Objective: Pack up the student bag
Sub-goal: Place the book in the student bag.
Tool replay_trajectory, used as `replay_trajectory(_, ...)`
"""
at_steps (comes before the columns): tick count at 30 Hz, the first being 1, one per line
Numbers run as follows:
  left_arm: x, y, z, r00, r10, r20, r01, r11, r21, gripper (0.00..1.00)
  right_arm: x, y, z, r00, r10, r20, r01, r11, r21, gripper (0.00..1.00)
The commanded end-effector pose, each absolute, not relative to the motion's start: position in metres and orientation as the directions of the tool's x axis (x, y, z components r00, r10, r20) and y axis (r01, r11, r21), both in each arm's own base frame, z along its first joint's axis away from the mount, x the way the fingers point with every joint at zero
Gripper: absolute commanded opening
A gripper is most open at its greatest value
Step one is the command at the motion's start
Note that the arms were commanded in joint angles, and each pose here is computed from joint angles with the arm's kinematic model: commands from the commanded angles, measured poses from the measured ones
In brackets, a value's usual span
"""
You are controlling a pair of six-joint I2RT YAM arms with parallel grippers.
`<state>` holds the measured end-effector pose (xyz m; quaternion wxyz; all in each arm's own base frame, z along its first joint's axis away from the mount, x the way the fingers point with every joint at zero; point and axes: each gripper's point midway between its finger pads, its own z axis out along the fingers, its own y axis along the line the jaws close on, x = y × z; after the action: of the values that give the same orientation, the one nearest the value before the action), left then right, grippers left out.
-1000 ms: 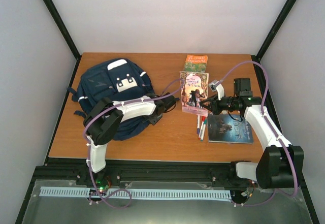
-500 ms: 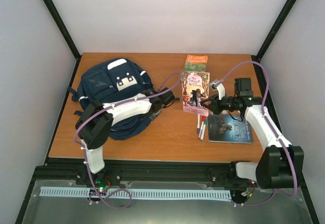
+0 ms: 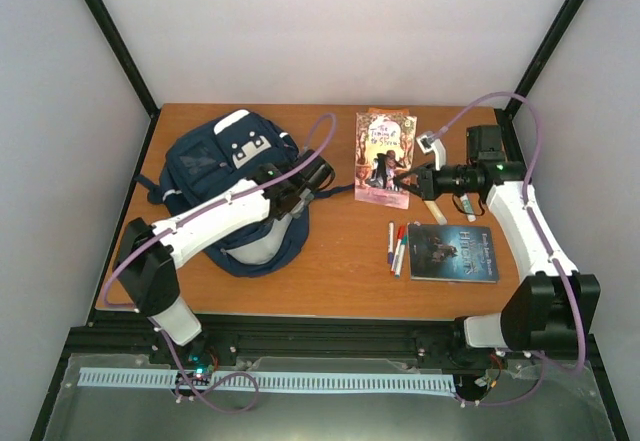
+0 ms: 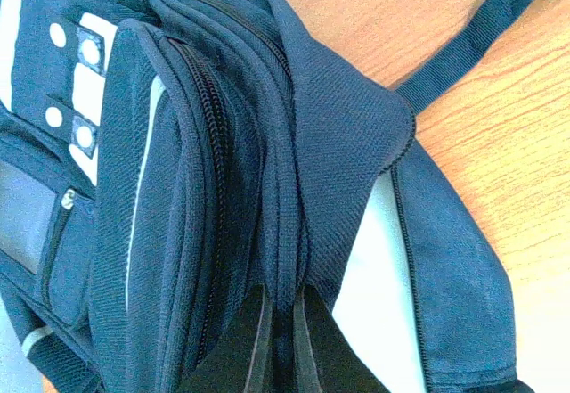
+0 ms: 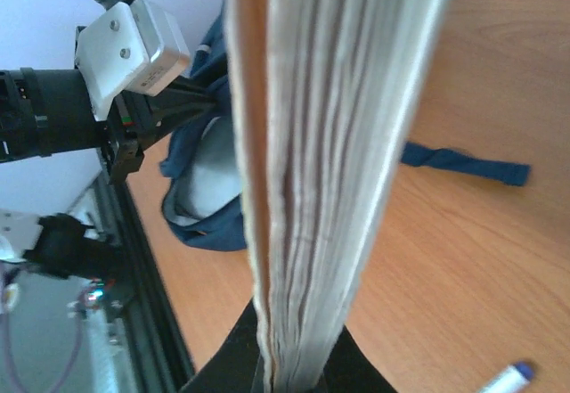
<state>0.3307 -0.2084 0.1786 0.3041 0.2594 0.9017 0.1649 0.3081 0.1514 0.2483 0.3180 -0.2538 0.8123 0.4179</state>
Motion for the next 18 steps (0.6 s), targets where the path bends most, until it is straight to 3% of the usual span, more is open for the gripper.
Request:
replay_trajectory(1, 0.343, -0.212, 0.251, -0.575, 0.514, -0.636, 0.289, 0.855, 0.430, 0.01, 0.287, 0.170, 0.253, -0.793, -0.125, -0.597, -0.590, 0.402, 0.700, 0.03)
replay_trajectory(11, 0.334, -0.203, 0.291, -0.486, 0.454, -0.747, 0.259, 0.891, 0.373, 0.01, 0.260, 0.198, 0.234, -0.892, -0.197, -0.407, -0.450, 0.311, 0.837, 0.03)
replay_trajectory(18, 0.330, -0.212, 0.294, -0.487, 0.426, -0.762, 0.299, 0.901, 0.313, 0.01, 0.199, 0.241, 0.200, -0.864, -0.399, -0.307, -0.428, 0.262, 0.865, 0.03)
